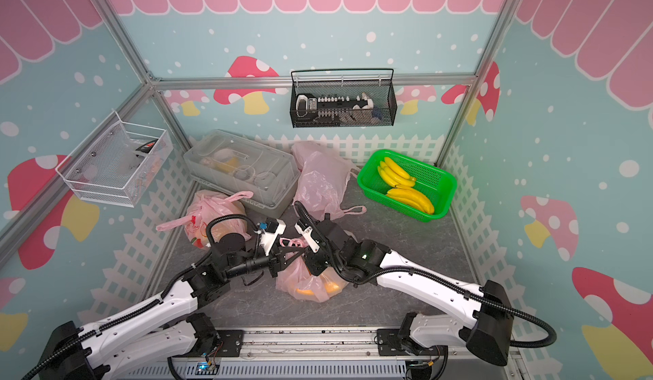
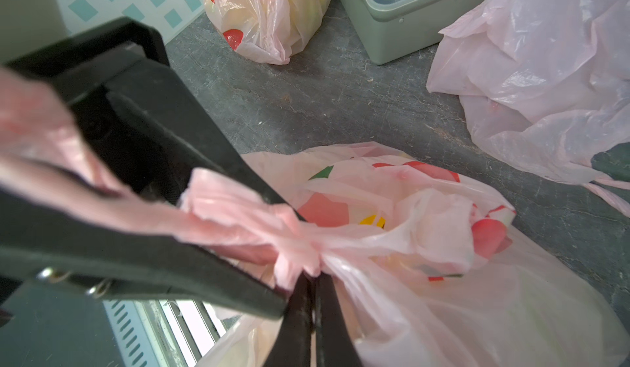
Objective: Place the banana into a plastic bag & tie a knot
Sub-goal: Cross the plastic bag at the center of the board.
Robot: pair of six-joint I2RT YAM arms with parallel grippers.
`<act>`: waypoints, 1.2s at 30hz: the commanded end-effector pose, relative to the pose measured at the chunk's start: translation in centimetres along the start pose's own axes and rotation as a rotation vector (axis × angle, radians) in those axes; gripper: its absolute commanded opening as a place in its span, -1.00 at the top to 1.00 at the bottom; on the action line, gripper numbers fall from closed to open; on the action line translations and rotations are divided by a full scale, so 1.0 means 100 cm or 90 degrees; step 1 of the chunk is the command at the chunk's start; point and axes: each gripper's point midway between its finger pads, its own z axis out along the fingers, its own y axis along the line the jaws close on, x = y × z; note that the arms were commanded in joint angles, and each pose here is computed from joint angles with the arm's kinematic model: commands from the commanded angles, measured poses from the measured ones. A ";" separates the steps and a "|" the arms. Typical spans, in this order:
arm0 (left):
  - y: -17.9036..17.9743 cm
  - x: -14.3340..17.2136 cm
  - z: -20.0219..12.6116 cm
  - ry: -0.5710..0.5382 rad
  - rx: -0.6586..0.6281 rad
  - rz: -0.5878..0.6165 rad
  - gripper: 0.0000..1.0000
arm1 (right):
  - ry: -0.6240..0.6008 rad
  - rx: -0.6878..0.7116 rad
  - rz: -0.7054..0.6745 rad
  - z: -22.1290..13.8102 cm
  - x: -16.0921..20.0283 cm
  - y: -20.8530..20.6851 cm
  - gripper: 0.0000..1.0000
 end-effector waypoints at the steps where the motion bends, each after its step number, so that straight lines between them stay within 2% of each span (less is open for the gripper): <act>1: -0.008 -0.016 0.000 -0.023 0.018 0.007 0.71 | 0.003 -0.015 -0.026 0.005 0.004 0.009 1.00; 6: -0.006 -0.016 -0.002 -0.023 0.011 0.007 0.74 | 0.007 -0.017 -0.041 0.006 0.004 0.012 1.00; 10: -0.005 -0.015 -0.002 -0.020 0.008 0.009 0.96 | 0.015 -0.018 -0.051 0.004 0.006 0.013 1.00; 15: -0.005 -0.008 -0.004 -0.013 0.009 0.026 1.00 | -0.015 -0.044 -0.071 -0.025 -0.004 0.012 0.54; 18: -0.009 -0.005 -0.004 -0.011 0.020 0.046 1.00 | -0.020 -0.074 -0.085 -0.047 -0.007 0.004 0.36; 21: -0.017 -0.002 -0.005 -0.010 0.035 0.071 1.00 | -0.024 -0.101 -0.145 -0.066 -0.007 0.004 0.20; 25: -0.026 0.002 -0.007 -0.011 0.054 0.095 1.00 | -0.026 -0.079 -0.227 -0.073 -0.010 -0.003 0.02; 31: -0.035 0.006 -0.009 -0.008 0.074 0.116 1.00 | -0.021 -0.120 -0.305 -0.068 -0.014 0.007 -0.08; 36: -0.042 0.008 -0.009 -0.002 0.098 0.128 1.00 | 0.008 -0.138 -0.320 -0.051 -0.010 0.009 -0.08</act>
